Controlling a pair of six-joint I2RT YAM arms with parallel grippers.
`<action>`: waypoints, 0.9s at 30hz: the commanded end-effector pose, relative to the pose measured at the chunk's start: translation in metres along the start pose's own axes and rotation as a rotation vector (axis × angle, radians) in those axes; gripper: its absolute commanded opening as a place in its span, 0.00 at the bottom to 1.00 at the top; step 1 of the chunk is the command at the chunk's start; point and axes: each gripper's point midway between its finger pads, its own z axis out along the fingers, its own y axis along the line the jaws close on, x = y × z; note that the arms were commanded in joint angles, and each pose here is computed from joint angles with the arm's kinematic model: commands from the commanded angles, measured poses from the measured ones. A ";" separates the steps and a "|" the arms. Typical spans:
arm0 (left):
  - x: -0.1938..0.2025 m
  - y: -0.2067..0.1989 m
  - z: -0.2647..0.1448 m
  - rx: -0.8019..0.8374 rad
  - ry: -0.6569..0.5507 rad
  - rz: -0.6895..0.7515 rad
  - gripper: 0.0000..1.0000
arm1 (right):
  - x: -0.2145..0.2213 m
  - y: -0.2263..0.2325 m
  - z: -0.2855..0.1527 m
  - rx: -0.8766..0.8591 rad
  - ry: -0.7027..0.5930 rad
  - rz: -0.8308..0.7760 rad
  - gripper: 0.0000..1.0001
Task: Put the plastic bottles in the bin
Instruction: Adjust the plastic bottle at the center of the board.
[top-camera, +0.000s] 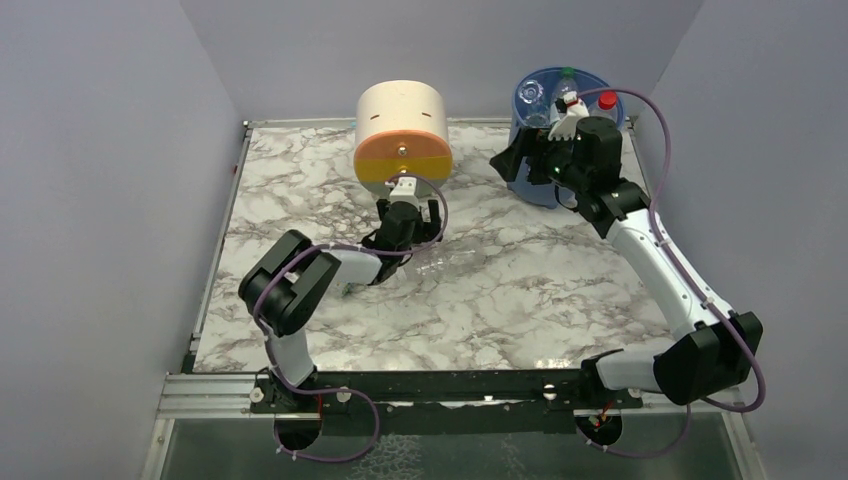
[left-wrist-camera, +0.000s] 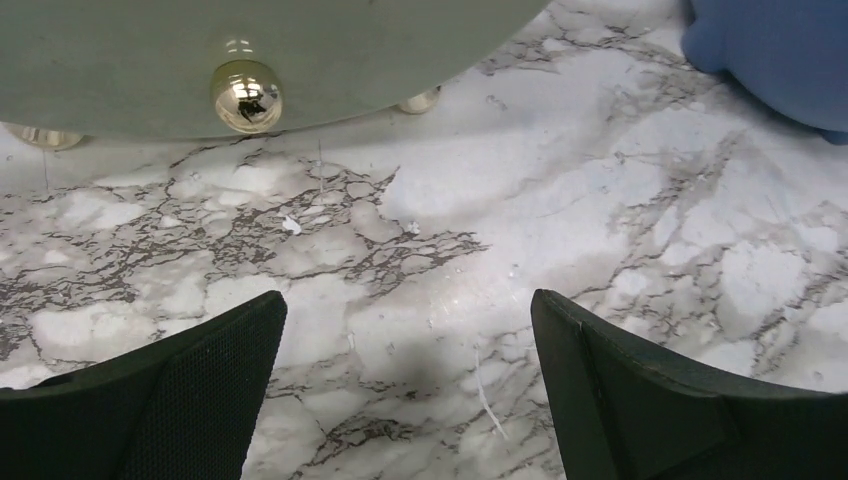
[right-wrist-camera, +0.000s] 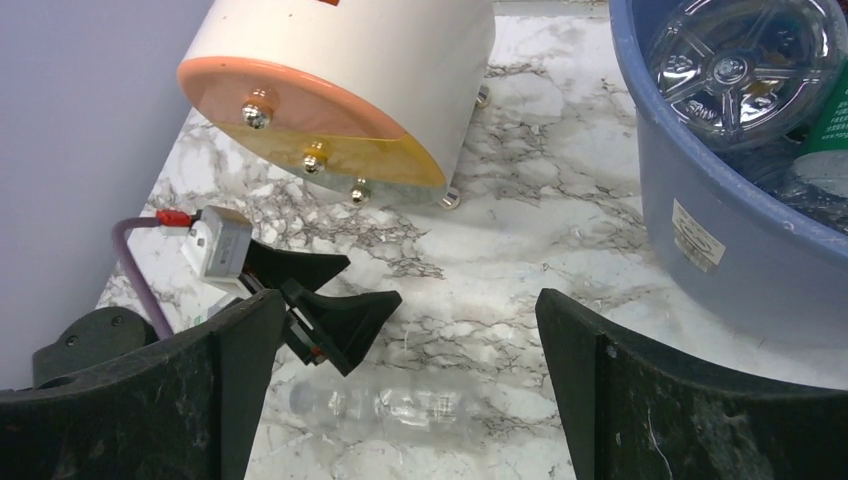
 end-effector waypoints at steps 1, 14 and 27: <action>-0.013 -0.024 -0.025 0.092 -0.006 -0.034 0.99 | 0.002 0.013 -0.008 -0.050 0.001 0.007 0.99; -0.042 -0.033 -0.084 0.123 0.051 -0.034 0.99 | 0.262 0.083 -0.083 -0.143 0.695 0.113 0.94; -0.073 -0.054 -0.146 0.250 0.117 -0.078 0.99 | 0.374 0.047 -0.262 -0.024 1.082 0.260 0.84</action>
